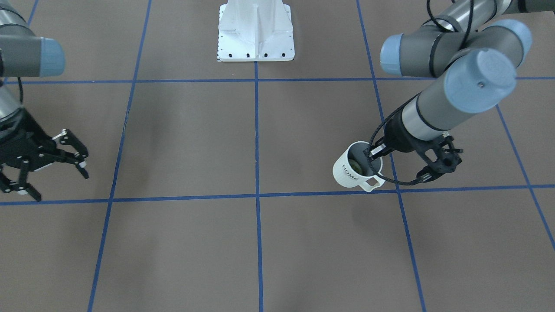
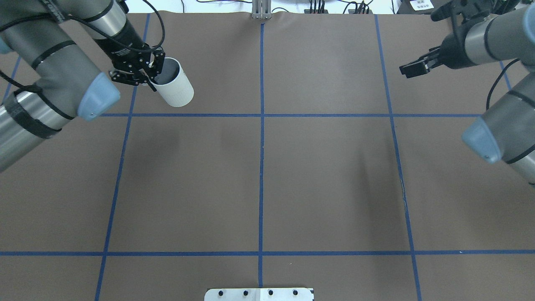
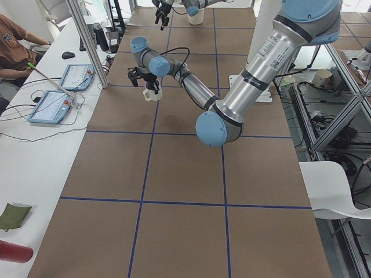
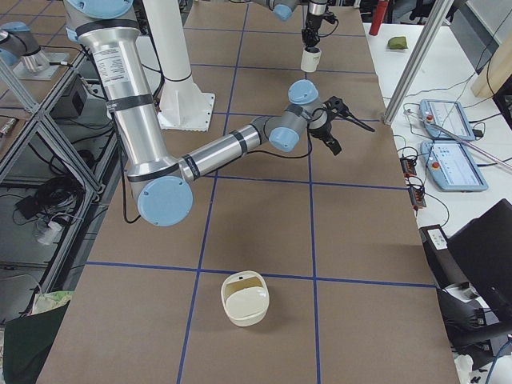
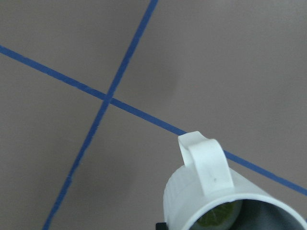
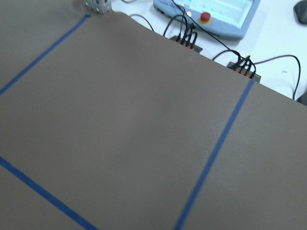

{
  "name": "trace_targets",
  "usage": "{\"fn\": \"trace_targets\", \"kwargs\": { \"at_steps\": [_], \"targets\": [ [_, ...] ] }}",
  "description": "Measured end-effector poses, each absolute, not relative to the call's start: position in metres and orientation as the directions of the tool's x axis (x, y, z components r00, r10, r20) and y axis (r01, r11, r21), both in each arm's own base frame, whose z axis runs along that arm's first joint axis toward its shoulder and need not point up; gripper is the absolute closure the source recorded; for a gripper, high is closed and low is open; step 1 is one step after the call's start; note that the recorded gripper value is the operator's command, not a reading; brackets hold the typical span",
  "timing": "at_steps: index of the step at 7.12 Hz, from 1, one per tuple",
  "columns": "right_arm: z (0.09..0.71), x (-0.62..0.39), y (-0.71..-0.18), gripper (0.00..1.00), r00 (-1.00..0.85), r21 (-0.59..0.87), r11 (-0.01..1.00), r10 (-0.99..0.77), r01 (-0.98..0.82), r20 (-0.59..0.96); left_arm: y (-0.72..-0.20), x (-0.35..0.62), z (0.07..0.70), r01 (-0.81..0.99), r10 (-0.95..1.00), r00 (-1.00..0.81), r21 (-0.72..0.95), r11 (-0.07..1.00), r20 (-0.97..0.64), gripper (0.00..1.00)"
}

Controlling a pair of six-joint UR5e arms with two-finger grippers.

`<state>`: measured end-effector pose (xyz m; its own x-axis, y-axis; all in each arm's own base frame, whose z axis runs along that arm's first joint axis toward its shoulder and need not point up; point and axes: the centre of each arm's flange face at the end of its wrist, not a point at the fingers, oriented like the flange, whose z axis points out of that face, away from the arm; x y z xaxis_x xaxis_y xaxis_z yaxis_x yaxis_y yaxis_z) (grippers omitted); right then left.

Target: Left arm hands cup to right arm to dump lemon

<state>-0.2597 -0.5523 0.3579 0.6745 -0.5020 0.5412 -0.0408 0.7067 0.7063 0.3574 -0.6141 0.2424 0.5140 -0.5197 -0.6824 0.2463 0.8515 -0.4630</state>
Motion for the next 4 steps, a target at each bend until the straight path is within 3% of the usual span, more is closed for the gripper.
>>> {"fn": "trace_targets", "kwargs": {
  "at_steps": [4],
  "targets": [
    [0.313, -0.398, -0.462, 0.00, 0.677, 0.818, 0.522, -0.514, -0.240, 0.527, -0.637, 0.434, 0.171, 0.278, -0.624, 0.465, -0.565, 0.777, -0.628, 1.00]
  ]
}}
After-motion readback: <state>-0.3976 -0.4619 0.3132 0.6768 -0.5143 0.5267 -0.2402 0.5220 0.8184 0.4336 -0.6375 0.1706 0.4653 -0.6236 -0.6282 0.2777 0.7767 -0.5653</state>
